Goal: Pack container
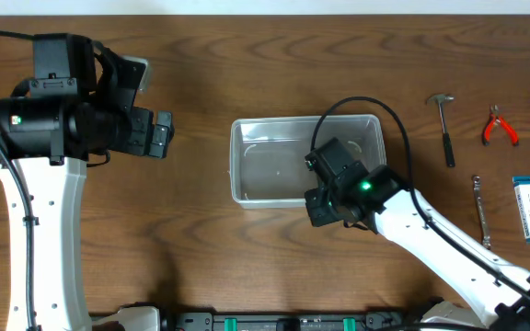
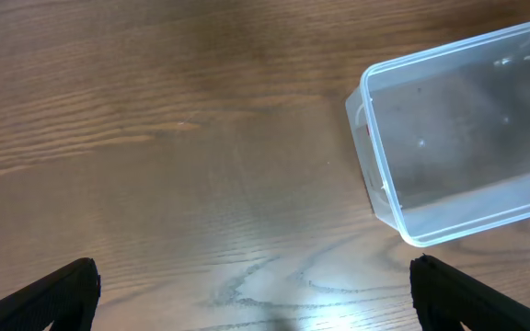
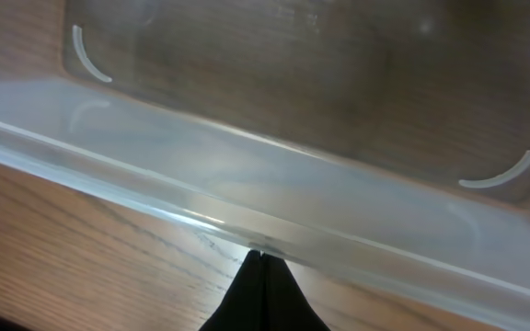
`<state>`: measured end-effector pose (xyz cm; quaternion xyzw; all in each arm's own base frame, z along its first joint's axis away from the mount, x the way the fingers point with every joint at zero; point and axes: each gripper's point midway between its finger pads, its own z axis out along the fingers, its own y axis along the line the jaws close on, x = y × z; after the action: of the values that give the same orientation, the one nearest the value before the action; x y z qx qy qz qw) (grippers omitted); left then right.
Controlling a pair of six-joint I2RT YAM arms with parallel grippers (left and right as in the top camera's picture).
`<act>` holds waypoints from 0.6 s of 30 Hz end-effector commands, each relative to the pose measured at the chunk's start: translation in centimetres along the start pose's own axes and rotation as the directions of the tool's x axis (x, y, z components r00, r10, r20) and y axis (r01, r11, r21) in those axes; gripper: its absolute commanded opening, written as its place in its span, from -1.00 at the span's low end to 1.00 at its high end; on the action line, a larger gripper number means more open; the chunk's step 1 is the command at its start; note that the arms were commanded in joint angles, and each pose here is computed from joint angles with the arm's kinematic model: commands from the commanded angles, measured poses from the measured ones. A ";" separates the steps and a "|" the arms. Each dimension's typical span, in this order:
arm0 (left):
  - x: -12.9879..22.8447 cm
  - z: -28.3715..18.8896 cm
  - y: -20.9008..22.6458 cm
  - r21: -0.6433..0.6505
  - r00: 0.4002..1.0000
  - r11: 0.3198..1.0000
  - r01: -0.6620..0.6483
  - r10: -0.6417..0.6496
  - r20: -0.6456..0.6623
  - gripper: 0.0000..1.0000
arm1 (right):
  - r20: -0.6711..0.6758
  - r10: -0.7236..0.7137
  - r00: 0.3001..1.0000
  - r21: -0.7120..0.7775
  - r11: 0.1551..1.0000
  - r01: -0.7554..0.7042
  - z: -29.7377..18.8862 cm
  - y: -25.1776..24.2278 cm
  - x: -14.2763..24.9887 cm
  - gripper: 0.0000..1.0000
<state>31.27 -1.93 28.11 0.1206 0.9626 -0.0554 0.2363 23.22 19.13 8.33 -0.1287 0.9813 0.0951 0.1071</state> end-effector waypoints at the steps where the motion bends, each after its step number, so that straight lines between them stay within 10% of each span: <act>1: -0.1 -0.3 -0.1 -0.003 1.000 1.000 0.001 -0.001 0.007 0.96 | -0.024 -0.010 1.000 0.012 1.000 0.011 0.8 -0.4 0.2 -0.98; 18: -0.1 -0.3 -0.1 -0.003 1.000 1.000 0.001 -0.001 0.007 0.96 | 0.023 -0.019 1.000 0.003 1.000 0.019 0.9 -0.1 -1.0 -0.97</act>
<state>31.27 -1.93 28.11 0.1206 0.9626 -0.0554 0.2363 24.10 19.71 7.87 -0.1305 0.9795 0.0986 0.1173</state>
